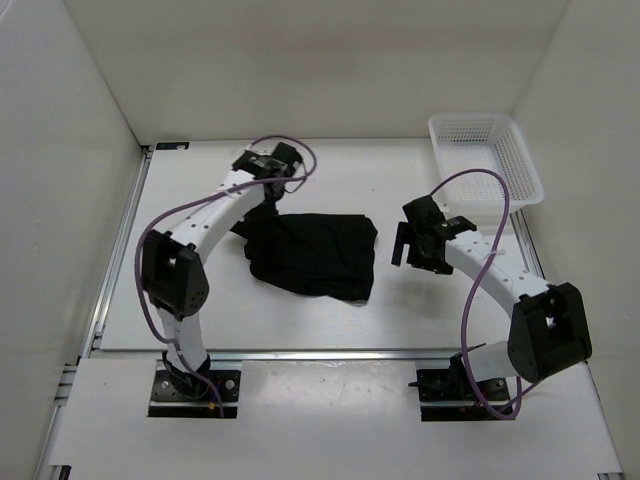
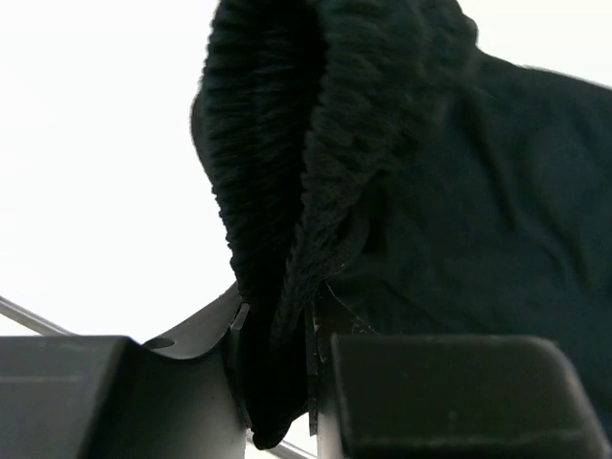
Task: Fold and stack the shorts
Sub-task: Fold the shorts
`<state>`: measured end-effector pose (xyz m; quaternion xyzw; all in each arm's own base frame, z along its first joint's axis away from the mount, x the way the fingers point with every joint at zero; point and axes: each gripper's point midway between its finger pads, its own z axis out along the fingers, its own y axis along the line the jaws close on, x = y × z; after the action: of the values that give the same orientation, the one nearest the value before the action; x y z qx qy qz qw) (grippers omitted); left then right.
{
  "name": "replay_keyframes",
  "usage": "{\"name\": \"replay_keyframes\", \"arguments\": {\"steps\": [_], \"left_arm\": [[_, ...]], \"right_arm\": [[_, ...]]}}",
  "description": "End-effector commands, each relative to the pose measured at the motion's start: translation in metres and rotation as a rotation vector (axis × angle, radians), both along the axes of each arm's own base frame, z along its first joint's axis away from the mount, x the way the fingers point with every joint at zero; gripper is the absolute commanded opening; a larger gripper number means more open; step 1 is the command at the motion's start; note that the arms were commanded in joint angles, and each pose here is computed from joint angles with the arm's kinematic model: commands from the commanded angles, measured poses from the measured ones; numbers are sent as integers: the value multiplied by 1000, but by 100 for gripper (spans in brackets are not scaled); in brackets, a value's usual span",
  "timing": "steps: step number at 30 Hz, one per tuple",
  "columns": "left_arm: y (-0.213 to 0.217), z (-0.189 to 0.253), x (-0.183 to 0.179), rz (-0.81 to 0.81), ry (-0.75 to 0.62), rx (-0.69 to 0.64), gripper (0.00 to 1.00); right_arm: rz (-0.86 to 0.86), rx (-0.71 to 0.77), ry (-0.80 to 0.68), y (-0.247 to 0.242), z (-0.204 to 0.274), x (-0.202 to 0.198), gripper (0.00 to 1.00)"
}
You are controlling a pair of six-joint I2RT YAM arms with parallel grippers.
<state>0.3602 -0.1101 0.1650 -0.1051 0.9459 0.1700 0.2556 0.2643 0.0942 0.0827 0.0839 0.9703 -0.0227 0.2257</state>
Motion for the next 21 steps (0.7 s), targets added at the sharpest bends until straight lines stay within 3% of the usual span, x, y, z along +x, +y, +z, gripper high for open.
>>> {"name": "replay_keyframes", "arguments": {"steps": [1,10,14,21], "left_arm": [[-35,26,-14,-87,-36,70,10],[-175,32,-61,-368,-40,-64,10],[-204,31,-65,-422,-41,-92,10],[-219,34,-62,-466,-50,-101,10]], "right_arm": [[-7,-19,-57,-5,19,6,99],[-46,-43,-56,-22,18,-3,99],[-71,-40,-78,-34,22,-19,99],[-118,41,-141,-37,30,-39,99]]}}
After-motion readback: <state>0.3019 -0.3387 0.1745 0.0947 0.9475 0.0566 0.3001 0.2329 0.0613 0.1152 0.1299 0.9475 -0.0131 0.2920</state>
